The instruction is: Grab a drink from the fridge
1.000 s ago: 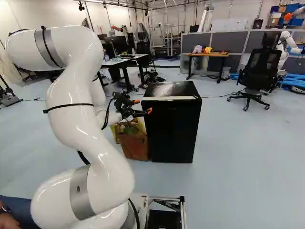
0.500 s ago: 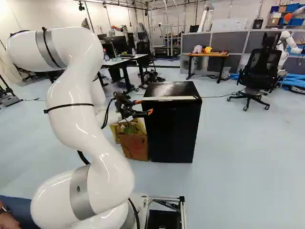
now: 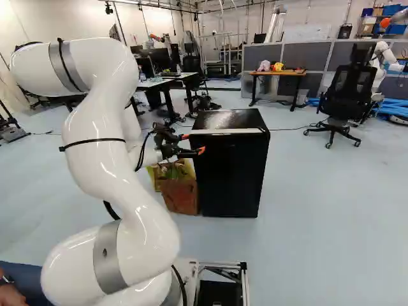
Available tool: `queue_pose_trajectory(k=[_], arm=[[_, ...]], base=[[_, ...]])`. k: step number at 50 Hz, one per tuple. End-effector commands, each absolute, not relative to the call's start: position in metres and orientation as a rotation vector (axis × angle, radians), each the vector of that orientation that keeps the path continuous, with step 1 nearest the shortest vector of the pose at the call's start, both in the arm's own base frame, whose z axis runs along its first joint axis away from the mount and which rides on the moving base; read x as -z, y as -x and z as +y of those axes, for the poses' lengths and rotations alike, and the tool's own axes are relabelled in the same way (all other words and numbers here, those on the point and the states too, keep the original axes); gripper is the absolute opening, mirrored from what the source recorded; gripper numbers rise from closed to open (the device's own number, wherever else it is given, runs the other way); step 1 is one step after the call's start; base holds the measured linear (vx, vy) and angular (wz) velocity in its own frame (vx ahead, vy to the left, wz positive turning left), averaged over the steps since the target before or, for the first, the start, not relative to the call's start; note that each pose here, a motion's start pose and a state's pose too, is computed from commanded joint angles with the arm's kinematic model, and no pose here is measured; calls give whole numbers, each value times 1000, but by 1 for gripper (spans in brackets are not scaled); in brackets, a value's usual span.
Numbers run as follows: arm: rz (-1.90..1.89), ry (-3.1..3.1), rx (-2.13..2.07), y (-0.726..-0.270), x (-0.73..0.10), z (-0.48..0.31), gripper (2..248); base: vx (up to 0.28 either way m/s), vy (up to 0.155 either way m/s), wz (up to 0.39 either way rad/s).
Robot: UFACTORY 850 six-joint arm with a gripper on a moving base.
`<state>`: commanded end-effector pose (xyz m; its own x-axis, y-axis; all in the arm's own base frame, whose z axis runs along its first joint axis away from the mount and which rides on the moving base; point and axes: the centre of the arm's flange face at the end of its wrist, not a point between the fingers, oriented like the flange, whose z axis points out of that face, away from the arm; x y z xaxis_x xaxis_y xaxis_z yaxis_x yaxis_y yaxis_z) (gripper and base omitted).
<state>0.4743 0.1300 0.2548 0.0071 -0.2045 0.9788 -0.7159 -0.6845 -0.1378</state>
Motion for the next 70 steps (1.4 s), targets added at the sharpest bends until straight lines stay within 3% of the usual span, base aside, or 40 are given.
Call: queue_pose_trajectory(k=[44, 70], arm=[[-1043, -1815, -1644, -466, -253, 125, 247], [-1065, -1792, -1582, -437, -253, 126, 247]], base=[[-1, -1, -4], [0, 0, 0]])
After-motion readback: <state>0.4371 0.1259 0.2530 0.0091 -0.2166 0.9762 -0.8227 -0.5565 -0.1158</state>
